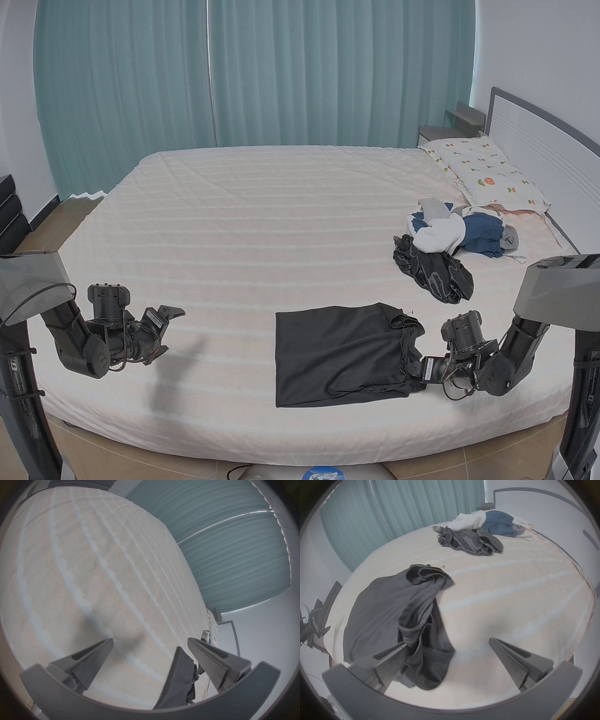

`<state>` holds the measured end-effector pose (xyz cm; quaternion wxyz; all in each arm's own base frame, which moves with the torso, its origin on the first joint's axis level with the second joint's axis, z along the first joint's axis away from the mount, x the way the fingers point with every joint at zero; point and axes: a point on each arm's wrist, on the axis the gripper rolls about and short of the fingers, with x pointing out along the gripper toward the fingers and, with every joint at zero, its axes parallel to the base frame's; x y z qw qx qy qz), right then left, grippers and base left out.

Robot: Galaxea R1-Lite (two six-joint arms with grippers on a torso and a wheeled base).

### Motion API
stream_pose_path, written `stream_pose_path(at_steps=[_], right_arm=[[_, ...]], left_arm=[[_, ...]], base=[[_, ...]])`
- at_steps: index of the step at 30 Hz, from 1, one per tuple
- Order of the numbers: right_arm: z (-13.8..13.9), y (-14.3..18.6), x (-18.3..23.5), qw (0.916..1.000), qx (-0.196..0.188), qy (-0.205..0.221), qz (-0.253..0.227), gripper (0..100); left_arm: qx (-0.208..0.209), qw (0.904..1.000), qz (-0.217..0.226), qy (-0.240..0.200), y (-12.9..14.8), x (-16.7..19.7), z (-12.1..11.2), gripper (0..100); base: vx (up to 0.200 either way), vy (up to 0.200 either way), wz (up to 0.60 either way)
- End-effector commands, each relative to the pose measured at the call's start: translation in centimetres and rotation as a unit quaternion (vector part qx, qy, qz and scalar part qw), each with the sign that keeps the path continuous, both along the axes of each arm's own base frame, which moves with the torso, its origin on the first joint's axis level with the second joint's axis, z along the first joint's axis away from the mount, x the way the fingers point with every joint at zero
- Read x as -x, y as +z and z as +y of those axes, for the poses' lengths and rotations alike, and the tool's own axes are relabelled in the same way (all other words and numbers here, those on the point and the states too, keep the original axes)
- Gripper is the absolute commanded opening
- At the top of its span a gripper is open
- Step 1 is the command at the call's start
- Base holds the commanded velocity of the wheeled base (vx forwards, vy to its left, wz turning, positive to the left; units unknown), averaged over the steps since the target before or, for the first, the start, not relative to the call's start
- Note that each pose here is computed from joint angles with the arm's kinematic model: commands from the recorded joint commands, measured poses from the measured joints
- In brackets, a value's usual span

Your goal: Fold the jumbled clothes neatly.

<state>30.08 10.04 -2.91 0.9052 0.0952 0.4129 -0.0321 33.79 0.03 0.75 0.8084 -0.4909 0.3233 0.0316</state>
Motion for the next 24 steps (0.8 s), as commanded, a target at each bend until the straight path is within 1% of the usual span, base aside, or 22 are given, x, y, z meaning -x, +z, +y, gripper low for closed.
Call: stream_pose_path(at_steps=[1,5,8,10,11,14,16,17,20,22,24], right_arm=[[-2.2,1.3,2.0,0.9997,0.000,-0.021,0.011,100],[-4.0,0.9,3.1,0.9985,0.009,-0.042,0.033,100],[-4.7,0.9,3.2,0.9985,-0.004,-0.048,0.025,100],[-4.8,1.3,3.2,0.9987,-0.021,-0.045,0.008,100],[-4.7,1.7,3.1,0.9985,-0.039,-0.036,-0.010,100],[-4.4,2.1,2.6,0.9972,-0.067,-0.017,-0.028,100],[-3.9,1.9,2.2,0.9950,-0.095,-0.011,-0.028,100],[-3.5,1.7,1.7,0.9923,-0.120,-0.011,-0.027,100],[-2.4,0.9,0.7,0.9864,-0.162,-0.020,-0.018,100],[-1.9,0.2,0.1,0.9844,-0.174,-0.024,-0.011,100],[-1.5,-0.4,-0.2,0.9846,-0.173,-0.021,-0.007,100]], left_arm=[[0.001,1.0000,0.001,0.001,-0.1,0.0,0.0,100],[0.001,1.0000,0.002,0.001,-0.1,0.1,0.0,100],[0.001,1.0000,0.002,0.001,-0.1,0.1,0.0,100],[0.000,1.0000,0.002,0.000,-0.1,0.1,0.0,100],[0.000,1.0000,0.002,0.001,-0.1,0.1,0.0,100],[0.000,1.0000,0.002,0.001,-0.1,0.1,0.0,100],[0.000,1.0000,0.002,0.001,-0.1,0.1,0.0,100],[0.000,1.0000,0.001,0.000,-0.1,0.0,0.0,100],[0.001,1.0000,0.002,0.001,-0.1,0.0,0.0,100],[0.000,1.0000,0.001,0.000,-0.1,0.0,0.0,100],[0.000,1.0000,0.001,0.000,-0.1,0.0,0.0,100]], base=[[0.000,0.000,0.00],[0.000,0.000,0.00],[0.000,0.000,0.00],[0.000,0.000,0.00],[0.000,0.000,0.00],[0.000,0.000,0.00],[0.000,0.000,0.00],[0.000,0.000,0.00],[0.000,0.000,0.00],[0.000,0.000,0.00],[0.000,0.000,0.00]])
